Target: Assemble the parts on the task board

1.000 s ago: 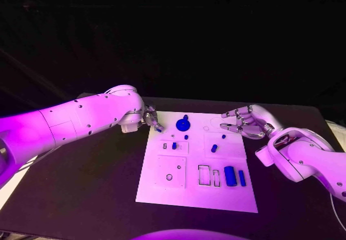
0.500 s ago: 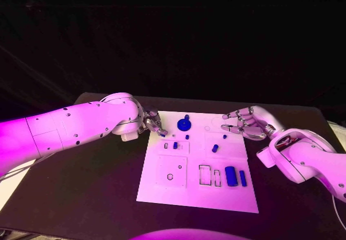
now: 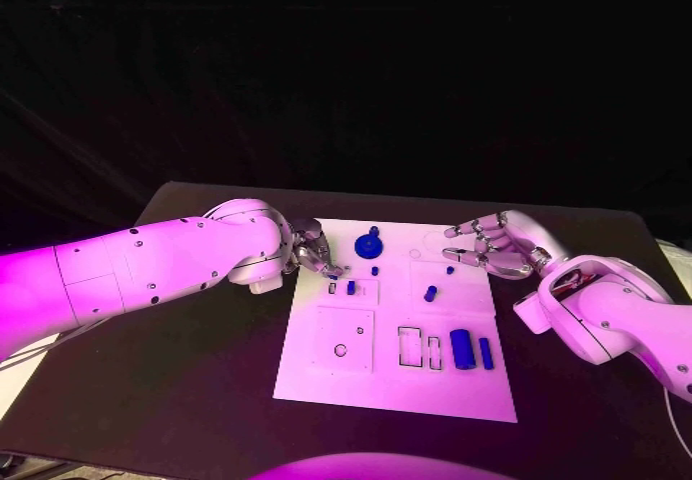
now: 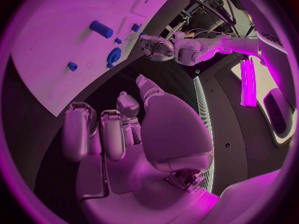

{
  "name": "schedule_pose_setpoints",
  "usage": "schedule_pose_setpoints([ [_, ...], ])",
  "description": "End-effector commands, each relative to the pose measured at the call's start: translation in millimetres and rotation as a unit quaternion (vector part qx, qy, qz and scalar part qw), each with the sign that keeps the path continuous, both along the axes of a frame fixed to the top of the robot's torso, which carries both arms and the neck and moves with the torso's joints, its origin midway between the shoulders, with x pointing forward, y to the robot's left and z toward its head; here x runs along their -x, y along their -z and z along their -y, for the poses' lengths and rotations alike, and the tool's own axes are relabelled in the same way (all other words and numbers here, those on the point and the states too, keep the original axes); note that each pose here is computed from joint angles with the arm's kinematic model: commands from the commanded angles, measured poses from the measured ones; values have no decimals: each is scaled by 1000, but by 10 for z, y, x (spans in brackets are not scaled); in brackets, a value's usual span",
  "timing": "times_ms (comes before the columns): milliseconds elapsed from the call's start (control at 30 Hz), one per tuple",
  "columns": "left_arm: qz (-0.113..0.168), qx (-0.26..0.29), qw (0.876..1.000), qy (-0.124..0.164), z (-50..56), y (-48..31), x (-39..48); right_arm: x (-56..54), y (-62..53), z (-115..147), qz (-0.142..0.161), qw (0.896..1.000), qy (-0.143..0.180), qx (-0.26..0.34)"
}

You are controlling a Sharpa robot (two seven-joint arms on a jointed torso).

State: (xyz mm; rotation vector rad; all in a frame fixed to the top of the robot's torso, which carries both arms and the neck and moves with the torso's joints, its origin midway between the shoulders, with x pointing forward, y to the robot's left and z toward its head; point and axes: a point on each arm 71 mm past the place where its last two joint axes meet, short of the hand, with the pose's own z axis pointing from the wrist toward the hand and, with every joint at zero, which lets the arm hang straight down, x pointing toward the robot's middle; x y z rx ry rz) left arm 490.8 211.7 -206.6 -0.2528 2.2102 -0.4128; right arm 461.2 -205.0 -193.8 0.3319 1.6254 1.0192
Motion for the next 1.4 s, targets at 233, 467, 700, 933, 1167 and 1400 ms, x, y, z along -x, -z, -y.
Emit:
schedule_pose_setpoints([
  [233, 4, -24, 1000, 7, 25, 63, 28, 8, 11, -6, -5, 1000, -5, 2],
  [467, 4, -48, 998, 26, 36, 109, 40, 8, 9, -1, -4, 1000, -4, 2],
  [700, -2, -60, 998, 35, 40, 131, 49, 7, 10, -6, -4, 1000, -4, 1],
  [933, -12, -66, 997, 46, 50, 144, 66, 6, 12, -10, -3, 1000, -4, 1],
  [1167, -16, -66, 996, 54, 61, 149, 74, 7, 18, -13, -4, 1000, -5, 0],
  [1400, -19, -67, 996, 58, 63, 152, 81, 8, 20, -11, -4, 1000, -5, 0],
])
